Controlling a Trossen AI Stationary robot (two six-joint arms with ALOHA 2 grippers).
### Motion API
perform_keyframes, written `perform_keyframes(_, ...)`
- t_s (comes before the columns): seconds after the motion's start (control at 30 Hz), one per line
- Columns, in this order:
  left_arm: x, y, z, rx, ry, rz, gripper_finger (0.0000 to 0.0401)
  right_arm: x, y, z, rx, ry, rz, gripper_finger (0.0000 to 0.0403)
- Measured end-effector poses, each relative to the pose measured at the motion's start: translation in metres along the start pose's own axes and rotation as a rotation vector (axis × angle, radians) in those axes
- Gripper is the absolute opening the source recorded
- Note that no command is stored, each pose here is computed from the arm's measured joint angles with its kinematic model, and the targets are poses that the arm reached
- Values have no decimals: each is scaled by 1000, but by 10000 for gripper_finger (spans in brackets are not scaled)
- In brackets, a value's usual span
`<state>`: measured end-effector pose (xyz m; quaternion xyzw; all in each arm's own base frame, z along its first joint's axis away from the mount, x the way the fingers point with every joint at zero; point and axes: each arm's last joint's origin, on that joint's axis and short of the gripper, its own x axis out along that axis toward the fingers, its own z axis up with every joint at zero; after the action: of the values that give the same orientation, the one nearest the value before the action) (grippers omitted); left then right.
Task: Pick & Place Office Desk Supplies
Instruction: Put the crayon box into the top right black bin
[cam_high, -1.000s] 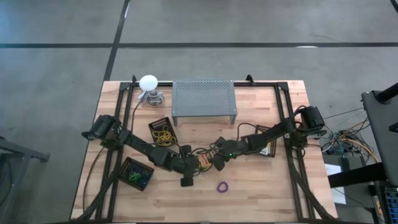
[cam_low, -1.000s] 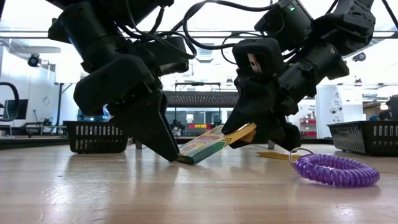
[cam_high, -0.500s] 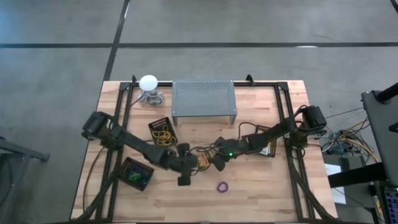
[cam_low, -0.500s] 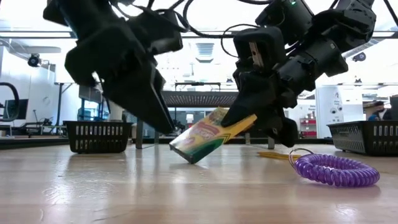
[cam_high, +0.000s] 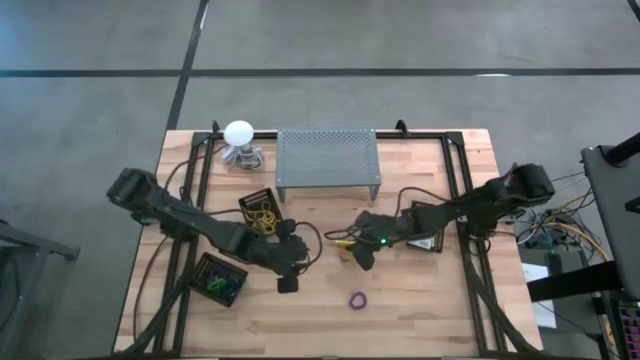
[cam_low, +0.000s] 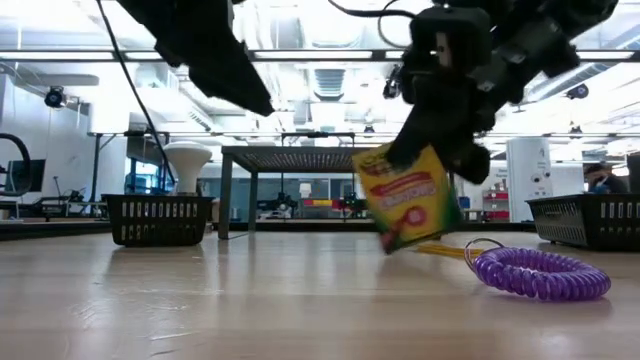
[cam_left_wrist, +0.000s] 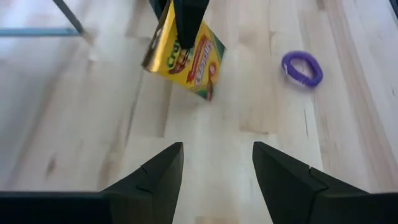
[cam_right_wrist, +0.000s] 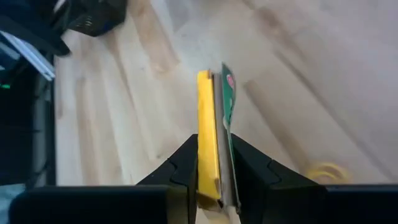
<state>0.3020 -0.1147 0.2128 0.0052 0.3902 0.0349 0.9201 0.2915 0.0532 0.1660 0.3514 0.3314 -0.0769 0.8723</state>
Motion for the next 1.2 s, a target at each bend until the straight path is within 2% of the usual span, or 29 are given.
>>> perform_keyframes(0.13, -7, 1, 3, -1, -28, 23, 199, -14, 1, 3, -33, -26, -31, 59)
perform_keyframes(0.43, -8, 3, 3, 1, -28, 47, 199, -22, 3, 6, -72, -50, -33, 38)
perform_keyframes(0.63, -8, 3, 2, 3, -24, 49, 199, -48, 1, 6, -85, -14, -78, 39)
perform_keyframes(0.9, -8, 3, 2, 5, -19, 51, 199, -115, -10, 2, 63, 131, -266, 40)
perform_keyframes(1.1, -8, 4, 2, 12, -26, 70, 199, -160, -15, 1, 203, 131, -312, 40)
perform_keyframes(1.2, -8, 4, 2, 30, -27, 75, 199, -176, -22, -4, 253, 141, -386, 40)
